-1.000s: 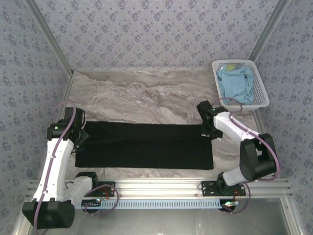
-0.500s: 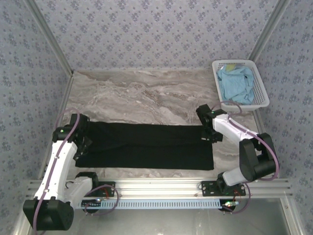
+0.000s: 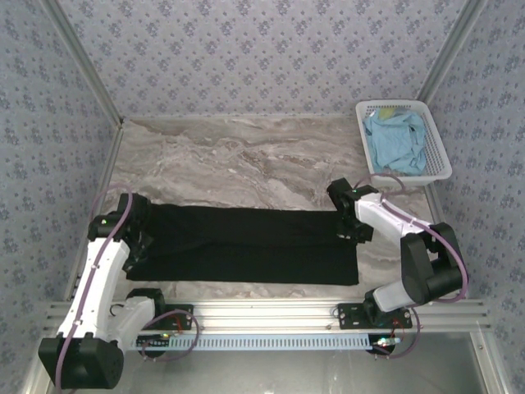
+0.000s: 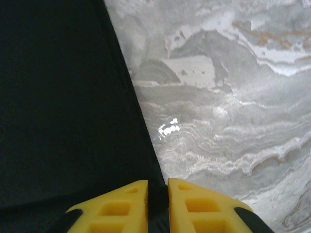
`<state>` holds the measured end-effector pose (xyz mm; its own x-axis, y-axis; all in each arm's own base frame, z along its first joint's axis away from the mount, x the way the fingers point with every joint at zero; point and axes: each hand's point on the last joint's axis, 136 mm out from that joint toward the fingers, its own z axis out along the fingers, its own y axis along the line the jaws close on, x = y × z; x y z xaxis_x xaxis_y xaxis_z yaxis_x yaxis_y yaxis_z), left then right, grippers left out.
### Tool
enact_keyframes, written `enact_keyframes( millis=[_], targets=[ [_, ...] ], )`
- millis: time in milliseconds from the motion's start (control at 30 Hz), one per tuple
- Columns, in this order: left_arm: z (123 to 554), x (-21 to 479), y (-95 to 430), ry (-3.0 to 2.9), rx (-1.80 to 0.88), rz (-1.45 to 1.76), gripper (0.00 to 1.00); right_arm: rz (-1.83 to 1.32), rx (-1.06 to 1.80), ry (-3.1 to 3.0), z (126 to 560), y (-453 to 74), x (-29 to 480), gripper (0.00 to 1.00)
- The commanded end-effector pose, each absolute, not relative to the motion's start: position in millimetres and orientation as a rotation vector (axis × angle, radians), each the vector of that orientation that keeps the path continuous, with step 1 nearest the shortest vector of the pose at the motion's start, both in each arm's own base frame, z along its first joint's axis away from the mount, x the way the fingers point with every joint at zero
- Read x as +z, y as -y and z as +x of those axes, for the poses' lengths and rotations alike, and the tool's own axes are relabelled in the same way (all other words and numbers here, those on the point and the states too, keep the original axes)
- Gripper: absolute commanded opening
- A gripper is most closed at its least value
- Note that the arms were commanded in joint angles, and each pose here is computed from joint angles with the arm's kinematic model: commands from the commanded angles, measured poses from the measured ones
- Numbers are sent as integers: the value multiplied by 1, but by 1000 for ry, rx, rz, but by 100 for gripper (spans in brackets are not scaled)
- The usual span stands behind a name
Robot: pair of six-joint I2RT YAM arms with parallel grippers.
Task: Fold and stack the t-shirts
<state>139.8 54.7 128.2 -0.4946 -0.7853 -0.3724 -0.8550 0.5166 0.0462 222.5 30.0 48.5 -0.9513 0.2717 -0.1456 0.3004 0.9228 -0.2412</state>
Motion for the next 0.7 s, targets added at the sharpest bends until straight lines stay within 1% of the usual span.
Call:
enact_keyframes(
  millis=[0,100,200,400,467,500,567,600,667],
  targets=[
    [125,119,-50,-2472,324,-1444,0,477,-447,-2981,214,-23,51,23],
    [119,113,-48,-2462,312,-1493,0,479,-439,-2966,217,-24,57,29],
    [120,113,-46,-2449,285,-1507,0,490,-432,-2944,220,-24,63,31],
    [119,118,-43,-2436,254,-1533,0,493,-391,-2907,233,-28,71,31],
    [118,117,-43,-2428,251,-1543,2,482,-355,-2893,239,-33,73,27],
    [117,117,-43,-2425,250,-1549,6,478,-342,-2889,242,-34,73,24],
    [119,120,-43,-2416,246,-1556,25,481,-298,-2886,245,-40,73,19],
    [120,123,-44,-2407,244,-1554,32,475,-260,-2894,246,-44,71,16],
    [131,134,-46,-2378,223,-1524,39,459,-222,-2884,251,-49,70,10]
  ],
)
